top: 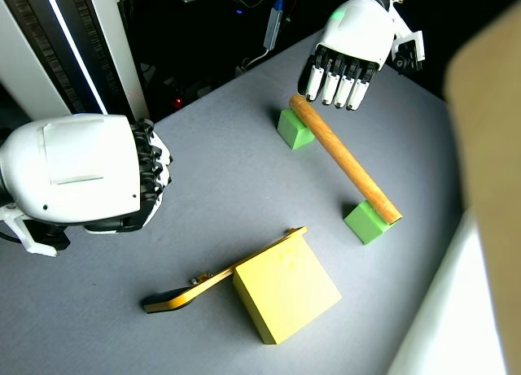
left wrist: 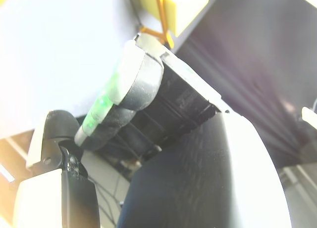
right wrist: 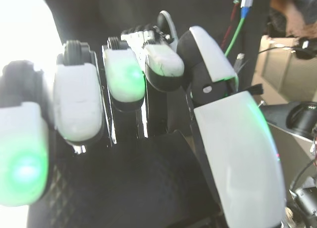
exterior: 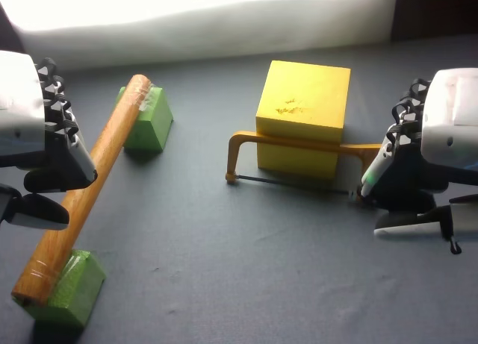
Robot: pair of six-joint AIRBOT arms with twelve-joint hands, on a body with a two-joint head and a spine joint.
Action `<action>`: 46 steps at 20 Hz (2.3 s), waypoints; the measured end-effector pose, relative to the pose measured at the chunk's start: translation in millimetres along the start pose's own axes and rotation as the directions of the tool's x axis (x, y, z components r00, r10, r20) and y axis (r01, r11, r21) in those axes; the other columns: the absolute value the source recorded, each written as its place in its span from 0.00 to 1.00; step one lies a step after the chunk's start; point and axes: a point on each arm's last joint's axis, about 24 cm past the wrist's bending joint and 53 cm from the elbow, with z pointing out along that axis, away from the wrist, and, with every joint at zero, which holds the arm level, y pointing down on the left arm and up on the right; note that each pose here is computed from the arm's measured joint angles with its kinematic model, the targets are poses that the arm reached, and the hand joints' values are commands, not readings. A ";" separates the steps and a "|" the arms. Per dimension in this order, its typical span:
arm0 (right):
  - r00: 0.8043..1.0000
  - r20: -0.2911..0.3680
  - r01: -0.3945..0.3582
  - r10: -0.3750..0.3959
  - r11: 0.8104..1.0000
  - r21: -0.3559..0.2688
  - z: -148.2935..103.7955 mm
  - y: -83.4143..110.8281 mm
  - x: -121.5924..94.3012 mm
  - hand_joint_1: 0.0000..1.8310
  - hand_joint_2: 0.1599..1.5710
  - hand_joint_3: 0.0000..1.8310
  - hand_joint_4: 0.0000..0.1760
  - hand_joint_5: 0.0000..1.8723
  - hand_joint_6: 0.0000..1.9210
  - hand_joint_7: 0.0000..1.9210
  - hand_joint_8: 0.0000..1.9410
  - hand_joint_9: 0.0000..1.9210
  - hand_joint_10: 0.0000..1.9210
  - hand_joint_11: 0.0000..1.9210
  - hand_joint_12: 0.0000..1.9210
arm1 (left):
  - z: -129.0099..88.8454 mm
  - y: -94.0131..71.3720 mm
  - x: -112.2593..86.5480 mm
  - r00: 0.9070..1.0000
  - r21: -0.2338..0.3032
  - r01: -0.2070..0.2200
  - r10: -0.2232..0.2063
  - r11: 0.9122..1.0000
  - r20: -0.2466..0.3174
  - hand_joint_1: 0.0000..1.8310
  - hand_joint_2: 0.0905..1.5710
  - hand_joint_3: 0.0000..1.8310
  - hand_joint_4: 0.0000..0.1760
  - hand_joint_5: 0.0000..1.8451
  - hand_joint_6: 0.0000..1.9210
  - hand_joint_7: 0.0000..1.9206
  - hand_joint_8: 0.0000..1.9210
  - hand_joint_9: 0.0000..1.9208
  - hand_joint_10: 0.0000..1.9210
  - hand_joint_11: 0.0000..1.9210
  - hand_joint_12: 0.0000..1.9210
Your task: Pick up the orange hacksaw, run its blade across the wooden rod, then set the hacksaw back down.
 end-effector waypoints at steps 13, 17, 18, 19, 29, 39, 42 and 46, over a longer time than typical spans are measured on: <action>0.927 0.251 -0.319 0.280 0.939 0.130 -33.0 -45.0 -47.7 0.10 0.60 0.00 0.00 0.02 0.00 0.04 0.00 0.04 0.00 0.00 0.24 | -5.7 0.2 4.3 0.999 0.005 -0.023 0.023 1.000 -0.025 0.00 0.70 0.00 0.00 0.03 0.00 0.02 0.00 0.02 0.00 0.02 0.04; 0.878 0.343 -0.418 0.333 0.883 0.213 -70.9 -76.2 -56.6 0.24 0.66 0.01 0.00 0.00 0.00 0.02 0.00 0.03 0.00 0.00 0.25 | -5.0 -5.2 5.9 0.998 0.027 -0.042 0.043 0.999 -0.036 0.00 0.72 0.00 0.00 0.02 0.00 0.02 0.00 0.02 0.00 0.01 0.05; 0.863 0.359 -0.446 0.355 0.869 0.213 -78.6 -79.2 -57.3 0.29 0.69 0.01 0.00 0.00 0.00 0.01 0.00 0.03 0.00 0.00 0.27 | -3.6 -11.9 4.7 0.999 0.048 -0.039 0.041 0.998 -0.029 0.00 0.72 0.00 0.00 0.02 0.00 0.02 0.00 0.02 0.00 0.01 0.05; 0.855 0.364 -0.465 0.368 0.857 0.224 -88.1 -82.9 -54.1 0.30 0.70 0.01 0.00 0.00 0.00 0.01 0.00 0.03 0.00 0.00 0.30 | -2.4 -18.3 4.3 0.999 0.071 -0.037 0.039 0.997 -0.025 0.00 0.72 0.00 0.00 0.02 0.00 0.02 0.00 0.02 0.00 0.01 0.05; 0.690 0.446 -0.709 0.570 0.655 0.262 -127.7 -130.0 -16.1 0.54 0.67 0.00 0.00 0.00 0.00 0.00 0.00 0.03 0.00 0.00 0.24 | -26.9 -26.3 21.9 0.995 0.009 -0.032 0.032 0.999 -0.093 0.02 0.73 0.00 0.00 0.03 0.00 0.02 0.00 0.03 0.00 0.00 0.06; 0.497 0.553 -0.856 0.669 0.483 0.186 -154.0 -182.5 -6.5 0.56 0.67 0.00 0.00 0.01 0.00 0.00 0.00 0.02 0.00 0.00 0.23 | -54.7 -37.4 33.8 0.989 -0.042 -0.020 0.013 0.999 -0.149 0.00 0.74 0.00 0.00 0.03 0.00 0.02 0.00 0.02 0.00 0.00 0.08; 0.458 0.550 -0.882 0.699 0.435 0.181 -155.2 -191.5 11.2 0.54 0.67 0.00 0.00 0.02 0.00 0.02 0.00 0.03 0.00 0.00 0.26 | -53.6 -37.8 41.9 0.985 -0.056 -0.010 0.000 0.998 -0.171 0.00 0.74 0.00 0.00 0.02 0.00 0.02 0.00 0.02 0.00 0.00 0.07; 0.392 0.527 -0.916 0.754 0.372 0.150 -141.6 -198.0 34.9 0.51 0.67 0.00 0.00 0.01 0.00 0.01 0.00 0.03 0.00 0.00 0.22 | -49.4 -20.6 46.6 0.984 -0.148 -0.014 -0.013 0.989 -0.177 0.02 0.75 0.00 0.00 0.02 0.00 0.02 0.00 0.02 0.00 0.00 0.06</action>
